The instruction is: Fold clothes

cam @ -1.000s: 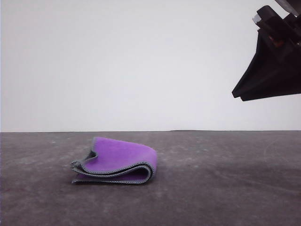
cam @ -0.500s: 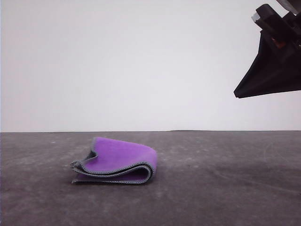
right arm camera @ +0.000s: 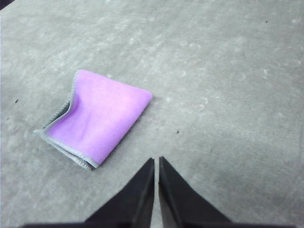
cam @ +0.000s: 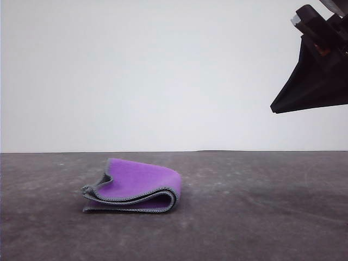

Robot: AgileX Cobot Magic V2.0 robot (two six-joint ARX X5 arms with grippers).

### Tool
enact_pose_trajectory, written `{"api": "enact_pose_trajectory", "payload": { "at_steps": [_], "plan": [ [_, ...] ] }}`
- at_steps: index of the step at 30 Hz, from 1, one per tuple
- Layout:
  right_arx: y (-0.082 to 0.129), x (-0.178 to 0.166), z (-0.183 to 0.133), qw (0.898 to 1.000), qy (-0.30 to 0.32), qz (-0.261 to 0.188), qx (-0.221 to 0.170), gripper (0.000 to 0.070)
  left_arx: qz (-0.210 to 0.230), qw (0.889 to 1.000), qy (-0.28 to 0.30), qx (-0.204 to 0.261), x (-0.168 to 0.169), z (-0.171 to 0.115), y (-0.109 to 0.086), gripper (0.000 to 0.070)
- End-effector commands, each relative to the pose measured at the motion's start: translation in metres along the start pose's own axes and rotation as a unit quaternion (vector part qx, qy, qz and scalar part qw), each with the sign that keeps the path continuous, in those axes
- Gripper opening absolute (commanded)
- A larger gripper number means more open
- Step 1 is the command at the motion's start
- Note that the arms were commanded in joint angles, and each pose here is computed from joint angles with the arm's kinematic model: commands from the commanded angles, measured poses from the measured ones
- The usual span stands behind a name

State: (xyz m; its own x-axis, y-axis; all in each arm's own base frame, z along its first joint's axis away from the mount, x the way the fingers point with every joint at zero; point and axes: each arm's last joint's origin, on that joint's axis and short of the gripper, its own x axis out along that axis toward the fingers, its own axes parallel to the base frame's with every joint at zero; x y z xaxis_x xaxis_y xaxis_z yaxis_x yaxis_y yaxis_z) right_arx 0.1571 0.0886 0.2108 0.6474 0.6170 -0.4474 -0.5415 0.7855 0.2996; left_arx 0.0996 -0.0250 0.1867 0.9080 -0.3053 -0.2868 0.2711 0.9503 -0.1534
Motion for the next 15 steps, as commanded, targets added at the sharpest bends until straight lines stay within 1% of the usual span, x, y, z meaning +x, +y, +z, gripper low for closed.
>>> {"api": "enact_pose_trajectory", "payload": {
  "at_steps": [1,9,15],
  "plan": [
    [0.001,0.001,0.002,1.000,-0.004,0.002,-0.007,0.0012,0.015,1.000,-0.021,0.019,-0.001,-0.006,0.004,0.0000],
    [0.001,0.001,0.002,1.000,-0.004,0.002,-0.007,0.0012,0.082,0.995,-0.055,0.013,-0.004,-0.028,0.020,0.0000],
    [0.001,0.001,0.002,1.000,-0.004,0.002,-0.007,0.0012,0.117,0.991,-0.065,0.012,-0.002,-0.033,0.028,0.0000]
  ]
}}
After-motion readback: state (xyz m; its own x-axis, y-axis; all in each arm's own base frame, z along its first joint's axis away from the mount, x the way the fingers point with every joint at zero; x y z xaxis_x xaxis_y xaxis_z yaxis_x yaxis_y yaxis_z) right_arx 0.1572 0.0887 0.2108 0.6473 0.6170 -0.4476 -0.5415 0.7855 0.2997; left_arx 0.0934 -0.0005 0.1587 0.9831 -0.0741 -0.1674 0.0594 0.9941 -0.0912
